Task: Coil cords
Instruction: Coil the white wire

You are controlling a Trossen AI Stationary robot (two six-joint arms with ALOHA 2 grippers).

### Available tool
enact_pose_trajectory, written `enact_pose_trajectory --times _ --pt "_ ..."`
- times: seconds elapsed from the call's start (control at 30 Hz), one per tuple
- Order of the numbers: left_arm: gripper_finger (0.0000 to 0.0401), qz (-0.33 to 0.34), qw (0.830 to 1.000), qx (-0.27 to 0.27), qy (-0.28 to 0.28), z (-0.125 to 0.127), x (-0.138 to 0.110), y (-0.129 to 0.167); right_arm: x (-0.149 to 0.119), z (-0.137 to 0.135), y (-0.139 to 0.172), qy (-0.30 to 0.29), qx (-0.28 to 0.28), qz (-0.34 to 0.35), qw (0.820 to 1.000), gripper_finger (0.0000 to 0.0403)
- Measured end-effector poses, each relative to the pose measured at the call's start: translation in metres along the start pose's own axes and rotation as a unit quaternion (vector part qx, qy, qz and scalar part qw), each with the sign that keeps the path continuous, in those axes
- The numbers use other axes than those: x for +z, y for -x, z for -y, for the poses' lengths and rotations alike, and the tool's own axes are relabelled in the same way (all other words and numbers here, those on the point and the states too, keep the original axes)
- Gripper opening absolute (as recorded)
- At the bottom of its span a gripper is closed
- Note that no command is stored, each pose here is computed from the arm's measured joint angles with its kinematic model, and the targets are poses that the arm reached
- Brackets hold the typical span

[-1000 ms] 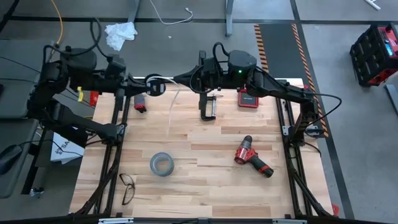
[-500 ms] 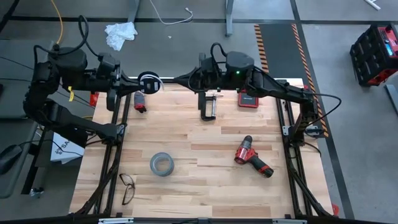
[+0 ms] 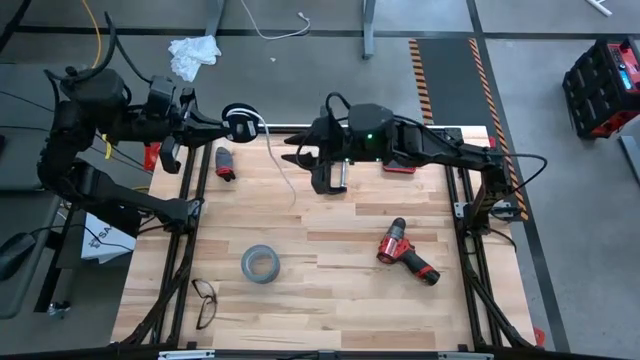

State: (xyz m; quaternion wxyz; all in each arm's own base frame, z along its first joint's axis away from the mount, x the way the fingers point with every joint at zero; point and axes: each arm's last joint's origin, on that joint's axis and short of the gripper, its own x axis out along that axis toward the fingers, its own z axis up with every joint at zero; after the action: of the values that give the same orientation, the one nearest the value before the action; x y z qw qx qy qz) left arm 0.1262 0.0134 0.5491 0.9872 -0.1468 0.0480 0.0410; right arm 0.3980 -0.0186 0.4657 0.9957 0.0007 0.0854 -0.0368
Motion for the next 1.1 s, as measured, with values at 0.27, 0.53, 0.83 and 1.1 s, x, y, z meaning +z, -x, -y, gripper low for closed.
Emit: enact_pose_trajectory --times 0.27,0.53,0.83,1.1 --pt "0.0001 0.031 0.999 -0.004 0.008 0.001 0.006 0.0 -0.014 -0.008 -0.017 -0.014 -0.006 -0.022 1.0 0.0181" --pt "0.0001 0.041 0.999 -0.008 0.007 0.002 0.008 0.001 -0.021 -0.002 -0.024 0.015 -0.105 -0.033 0.994 0.0181" --pt "0.0001 0.045 0.999 -0.01 0.006 0.002 0.009 0.001 -0.018 -0.003 -0.023 0.009 -0.08 -0.027 0.996 0.0181" --pt "0.0002 0.059 0.998 -0.016 0.008 0.003 0.011 0.001 -0.024 -0.004 -0.028 0.008 -0.054 -0.038 0.998 0.0178"
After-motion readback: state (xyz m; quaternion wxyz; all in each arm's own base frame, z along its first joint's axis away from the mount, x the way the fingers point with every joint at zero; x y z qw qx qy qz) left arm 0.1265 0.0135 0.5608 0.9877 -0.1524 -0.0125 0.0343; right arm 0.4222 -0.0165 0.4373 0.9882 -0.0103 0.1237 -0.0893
